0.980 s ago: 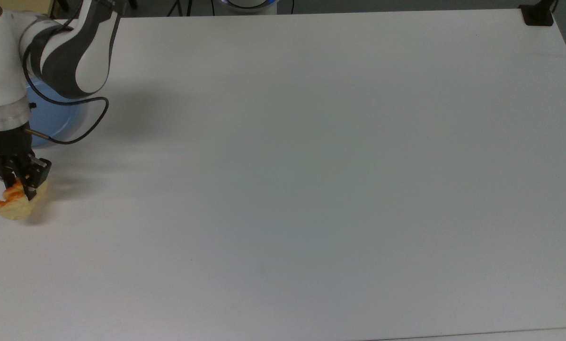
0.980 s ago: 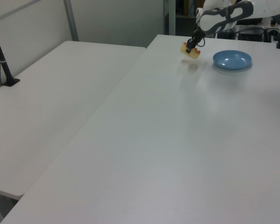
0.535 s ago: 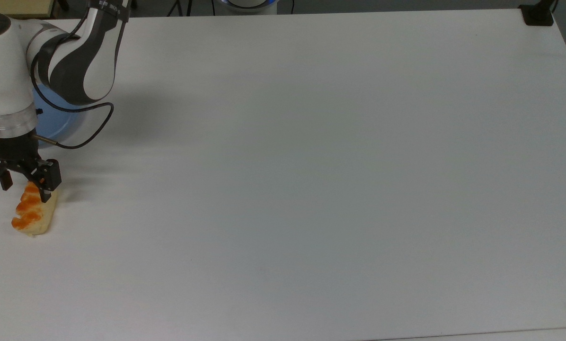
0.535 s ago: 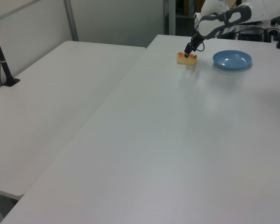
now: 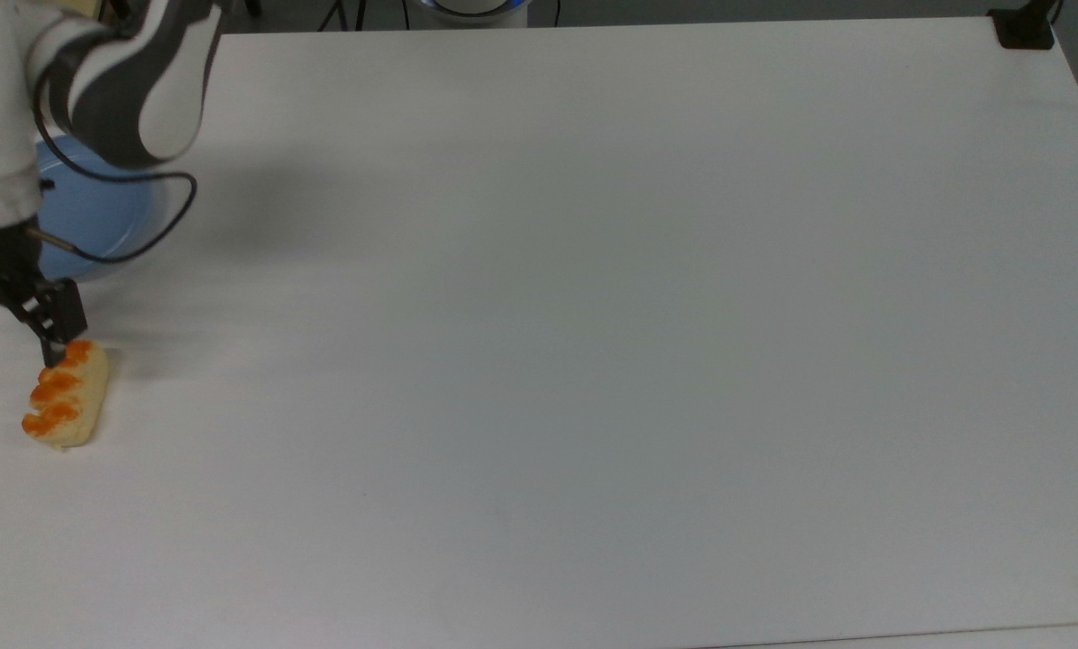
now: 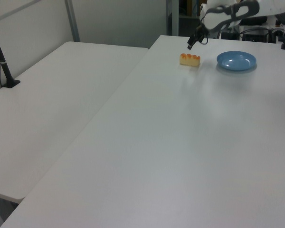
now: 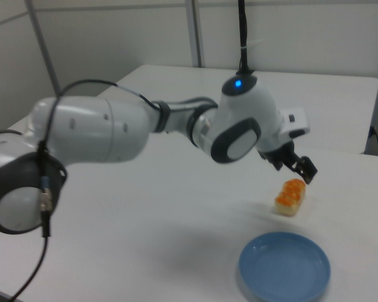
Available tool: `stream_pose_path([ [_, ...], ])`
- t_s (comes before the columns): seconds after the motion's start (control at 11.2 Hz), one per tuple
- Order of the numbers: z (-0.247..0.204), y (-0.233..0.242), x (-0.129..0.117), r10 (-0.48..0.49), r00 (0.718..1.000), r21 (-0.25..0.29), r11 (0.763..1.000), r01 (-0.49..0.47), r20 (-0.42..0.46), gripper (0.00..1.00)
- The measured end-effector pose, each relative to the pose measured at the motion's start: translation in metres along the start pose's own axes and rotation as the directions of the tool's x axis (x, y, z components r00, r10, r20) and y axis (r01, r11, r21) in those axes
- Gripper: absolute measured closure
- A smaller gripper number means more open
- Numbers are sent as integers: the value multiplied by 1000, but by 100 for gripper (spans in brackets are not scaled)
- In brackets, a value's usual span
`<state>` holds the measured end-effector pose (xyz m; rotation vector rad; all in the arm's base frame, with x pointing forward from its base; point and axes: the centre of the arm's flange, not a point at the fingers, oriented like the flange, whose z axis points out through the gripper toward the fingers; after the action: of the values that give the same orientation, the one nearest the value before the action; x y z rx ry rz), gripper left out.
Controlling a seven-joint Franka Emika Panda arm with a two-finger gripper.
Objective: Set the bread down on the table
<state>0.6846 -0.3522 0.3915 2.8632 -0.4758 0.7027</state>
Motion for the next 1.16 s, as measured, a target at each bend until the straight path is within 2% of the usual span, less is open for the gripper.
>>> stream_pose_path([
  [0.27,-102,5,9,147,982,26,988,-151,116,0],
  [0.45,-173,-4,-2,164,958,51,982,-181,235,0],
  [0.71,-276,-33,-38,113,909,93,982,-163,401,0],
  [0.8,-306,-49,-47,92,904,106,983,-149,417,0],
  [0.98,-328,-95,-60,7,906,142,987,-74,424,0],
  [1.16,-323,-153,-68,-110,901,136,989,57,419,0],
])
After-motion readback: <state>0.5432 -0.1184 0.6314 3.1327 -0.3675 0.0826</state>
